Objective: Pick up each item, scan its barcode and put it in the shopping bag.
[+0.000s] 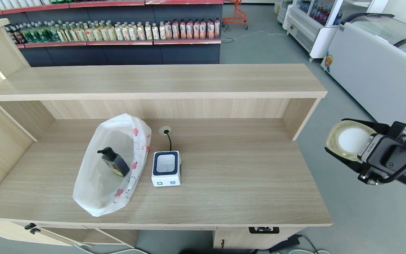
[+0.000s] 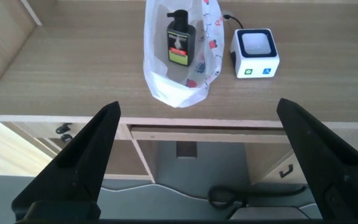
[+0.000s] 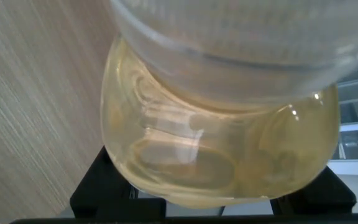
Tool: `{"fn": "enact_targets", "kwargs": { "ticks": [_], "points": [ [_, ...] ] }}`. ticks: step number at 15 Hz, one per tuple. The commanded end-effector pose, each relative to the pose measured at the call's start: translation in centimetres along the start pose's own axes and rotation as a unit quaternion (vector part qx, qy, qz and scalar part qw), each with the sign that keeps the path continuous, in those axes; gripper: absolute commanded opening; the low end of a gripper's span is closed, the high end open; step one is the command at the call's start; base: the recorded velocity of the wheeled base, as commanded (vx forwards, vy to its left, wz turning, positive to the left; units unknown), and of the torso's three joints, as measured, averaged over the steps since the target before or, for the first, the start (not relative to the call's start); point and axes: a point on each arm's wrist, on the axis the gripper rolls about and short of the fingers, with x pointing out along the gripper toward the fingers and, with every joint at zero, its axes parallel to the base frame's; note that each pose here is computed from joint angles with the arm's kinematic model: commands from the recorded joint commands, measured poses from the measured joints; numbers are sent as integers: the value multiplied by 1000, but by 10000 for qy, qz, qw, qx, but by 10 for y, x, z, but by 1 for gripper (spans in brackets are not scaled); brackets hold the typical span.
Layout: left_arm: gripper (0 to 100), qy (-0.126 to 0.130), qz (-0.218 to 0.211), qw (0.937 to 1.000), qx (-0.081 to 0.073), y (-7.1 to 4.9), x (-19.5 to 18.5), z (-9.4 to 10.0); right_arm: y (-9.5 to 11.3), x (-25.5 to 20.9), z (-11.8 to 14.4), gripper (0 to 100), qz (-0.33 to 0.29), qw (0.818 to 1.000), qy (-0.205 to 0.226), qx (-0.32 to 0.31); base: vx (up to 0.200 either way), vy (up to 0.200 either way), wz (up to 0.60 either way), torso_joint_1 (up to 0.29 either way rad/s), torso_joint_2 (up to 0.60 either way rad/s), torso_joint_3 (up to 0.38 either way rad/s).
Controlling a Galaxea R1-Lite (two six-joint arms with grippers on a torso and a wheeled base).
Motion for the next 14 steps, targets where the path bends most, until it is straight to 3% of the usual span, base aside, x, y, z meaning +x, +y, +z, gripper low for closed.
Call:
{"fn": "enact_targets", "kwargs": {
  "ticks": [1, 7, 14],
  "points": [
    [100, -2, 2, 10000, -2, 0, 0, 0, 0, 6, -1, 0, 52, 10000, 18, 19, 0, 200, 0, 2, -7, -2],
    [100, -2, 2, 10000, -2, 0, 0, 0, 9, 24, -8, 0, 309, 9985, 88, 450, 0, 200, 0, 3, 1, 2],
    [100, 6, 2, 10000, -10, 0, 0, 0, 9, 109, -22, 0, 564, 9946, -738, 463, 0, 200, 0, 4, 2, 2]
  ]
}}
